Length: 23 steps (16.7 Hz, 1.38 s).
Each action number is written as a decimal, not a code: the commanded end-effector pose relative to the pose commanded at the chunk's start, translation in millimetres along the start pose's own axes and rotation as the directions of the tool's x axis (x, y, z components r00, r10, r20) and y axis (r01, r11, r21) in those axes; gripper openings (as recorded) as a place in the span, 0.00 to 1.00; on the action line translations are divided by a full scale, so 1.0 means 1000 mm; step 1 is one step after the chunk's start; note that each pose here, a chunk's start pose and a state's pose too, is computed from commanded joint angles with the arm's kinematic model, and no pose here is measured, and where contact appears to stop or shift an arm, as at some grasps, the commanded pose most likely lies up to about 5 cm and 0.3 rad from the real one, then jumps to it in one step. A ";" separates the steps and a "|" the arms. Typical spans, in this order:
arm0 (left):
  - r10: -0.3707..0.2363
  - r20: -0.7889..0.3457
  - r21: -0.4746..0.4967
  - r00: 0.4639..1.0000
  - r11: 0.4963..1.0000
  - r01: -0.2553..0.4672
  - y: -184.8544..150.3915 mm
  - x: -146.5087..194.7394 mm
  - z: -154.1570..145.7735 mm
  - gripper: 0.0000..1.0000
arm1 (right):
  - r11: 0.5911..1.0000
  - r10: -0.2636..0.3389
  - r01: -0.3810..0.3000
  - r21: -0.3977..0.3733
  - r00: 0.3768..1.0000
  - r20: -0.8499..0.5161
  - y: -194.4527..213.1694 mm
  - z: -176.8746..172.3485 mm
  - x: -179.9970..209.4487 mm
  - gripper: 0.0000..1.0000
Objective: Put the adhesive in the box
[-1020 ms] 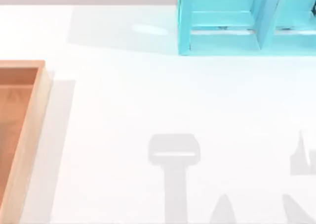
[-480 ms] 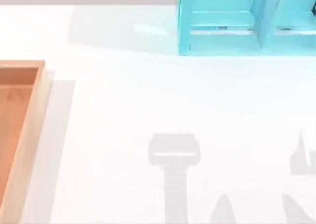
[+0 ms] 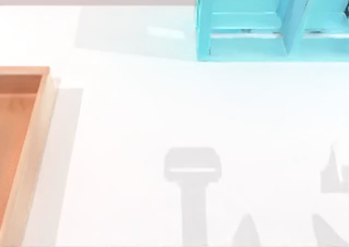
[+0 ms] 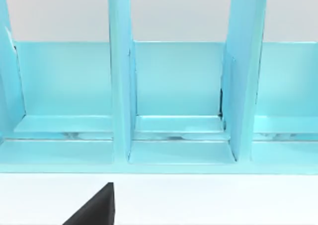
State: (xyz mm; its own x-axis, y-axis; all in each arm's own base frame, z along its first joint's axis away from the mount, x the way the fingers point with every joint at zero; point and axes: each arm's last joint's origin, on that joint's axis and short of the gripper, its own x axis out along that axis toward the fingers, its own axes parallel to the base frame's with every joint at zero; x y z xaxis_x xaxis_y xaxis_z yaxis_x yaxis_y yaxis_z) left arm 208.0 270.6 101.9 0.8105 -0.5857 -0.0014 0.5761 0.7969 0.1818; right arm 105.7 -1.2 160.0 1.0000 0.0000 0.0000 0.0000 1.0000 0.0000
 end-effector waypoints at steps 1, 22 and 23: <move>-0.003 0.000 0.016 1.000 1.000 0.003 0.002 0.000 0.001 0.00 | 1.000 0.000 0.000 0.000 1.000 0.000 0.000 0.000 0.000 1.00; -0.137 0.056 -0.001 0.989 0.990 0.138 -0.025 0.066 -0.010 0.00 | 1.000 0.000 0.000 0.000 1.000 0.000 0.000 0.000 0.000 1.00; -0.143 0.055 -0.032 0.988 0.989 0.145 -0.031 0.068 -0.012 0.00 | 1.000 0.000 0.000 0.000 1.000 0.000 0.000 0.000 0.000 1.00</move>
State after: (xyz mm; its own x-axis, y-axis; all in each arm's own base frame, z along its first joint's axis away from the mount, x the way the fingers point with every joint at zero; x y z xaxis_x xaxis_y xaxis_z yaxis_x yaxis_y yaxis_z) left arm 246.2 207.6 84.0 0.7126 -0.7011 0.0263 0.6908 0.7077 0.1482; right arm 105.7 -1.2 160.0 1.0000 0.0000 0.0000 0.0000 1.0000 0.0000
